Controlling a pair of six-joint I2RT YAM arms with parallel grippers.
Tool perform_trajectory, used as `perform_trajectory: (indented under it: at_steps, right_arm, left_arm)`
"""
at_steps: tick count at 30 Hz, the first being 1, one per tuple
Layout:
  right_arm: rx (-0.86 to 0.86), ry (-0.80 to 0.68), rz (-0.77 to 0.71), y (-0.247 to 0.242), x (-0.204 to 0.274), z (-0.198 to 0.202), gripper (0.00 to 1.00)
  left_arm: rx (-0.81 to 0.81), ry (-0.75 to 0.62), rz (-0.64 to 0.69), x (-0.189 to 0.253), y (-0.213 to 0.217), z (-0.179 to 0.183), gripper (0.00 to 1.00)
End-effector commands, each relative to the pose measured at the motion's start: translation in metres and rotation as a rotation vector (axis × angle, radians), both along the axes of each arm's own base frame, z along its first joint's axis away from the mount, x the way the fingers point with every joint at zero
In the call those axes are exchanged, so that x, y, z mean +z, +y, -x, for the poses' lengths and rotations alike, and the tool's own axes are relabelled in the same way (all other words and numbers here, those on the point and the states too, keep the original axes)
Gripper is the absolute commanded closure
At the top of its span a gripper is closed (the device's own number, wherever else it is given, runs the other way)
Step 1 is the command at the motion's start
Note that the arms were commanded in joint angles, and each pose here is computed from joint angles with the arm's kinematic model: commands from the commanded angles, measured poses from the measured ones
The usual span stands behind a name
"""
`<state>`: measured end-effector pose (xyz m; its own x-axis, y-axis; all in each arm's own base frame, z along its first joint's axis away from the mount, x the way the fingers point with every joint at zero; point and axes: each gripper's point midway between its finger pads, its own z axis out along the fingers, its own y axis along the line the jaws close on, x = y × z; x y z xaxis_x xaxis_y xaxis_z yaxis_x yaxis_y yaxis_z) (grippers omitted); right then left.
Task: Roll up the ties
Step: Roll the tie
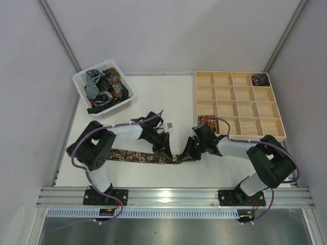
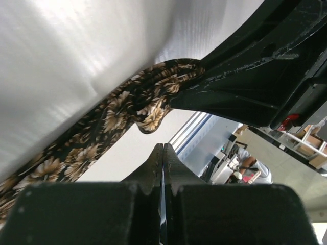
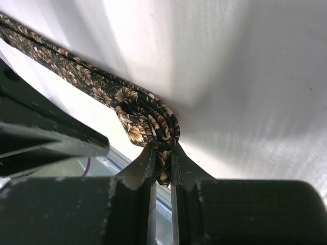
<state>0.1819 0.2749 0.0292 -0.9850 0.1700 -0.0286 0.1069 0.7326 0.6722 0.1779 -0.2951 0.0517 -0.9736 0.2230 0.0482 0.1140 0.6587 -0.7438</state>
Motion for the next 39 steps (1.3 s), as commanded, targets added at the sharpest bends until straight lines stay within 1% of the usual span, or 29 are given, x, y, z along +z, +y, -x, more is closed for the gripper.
perform_trajectory:
  at_steps: [1,4,11,21,28,34,39]
  right_arm:
    - [-0.044,0.014,0.048,-0.014,-0.004,0.003,1.0]
    - [-0.054,0.009,0.048,-0.016,-0.002,0.003,1.0]
    - [-0.048,-0.013,0.035,-0.015,0.008,0.0,1.0]
    - [-0.039,-0.028,0.02,-0.011,0.019,-0.004,1.0]
    - [-0.022,-0.046,0.003,-0.005,0.026,-0.003,1.0]
    - [0.023,-0.073,-0.012,0.008,0.034,-0.007,1.0]
    - [0.066,-0.094,0.016,0.017,0.037,-0.009,0.99]
  left_arm:
    - [-0.017,-0.013,0.064,0.014,-0.023,-0.007,0.98]
    - [-0.028,-0.011,0.07,0.016,-0.028,-0.007,0.98]
    - [-0.03,0.01,0.037,-0.002,-0.029,-0.01,0.98]
    - [-0.02,0.016,0.011,-0.015,-0.029,-0.014,0.99]
    - [-0.021,0.017,0.006,-0.016,-0.032,-0.018,0.99]
    - [-0.023,0.02,0.002,-0.017,-0.034,-0.021,0.99]
    - [-0.029,0.024,-0.003,-0.017,-0.035,-0.019,0.99]
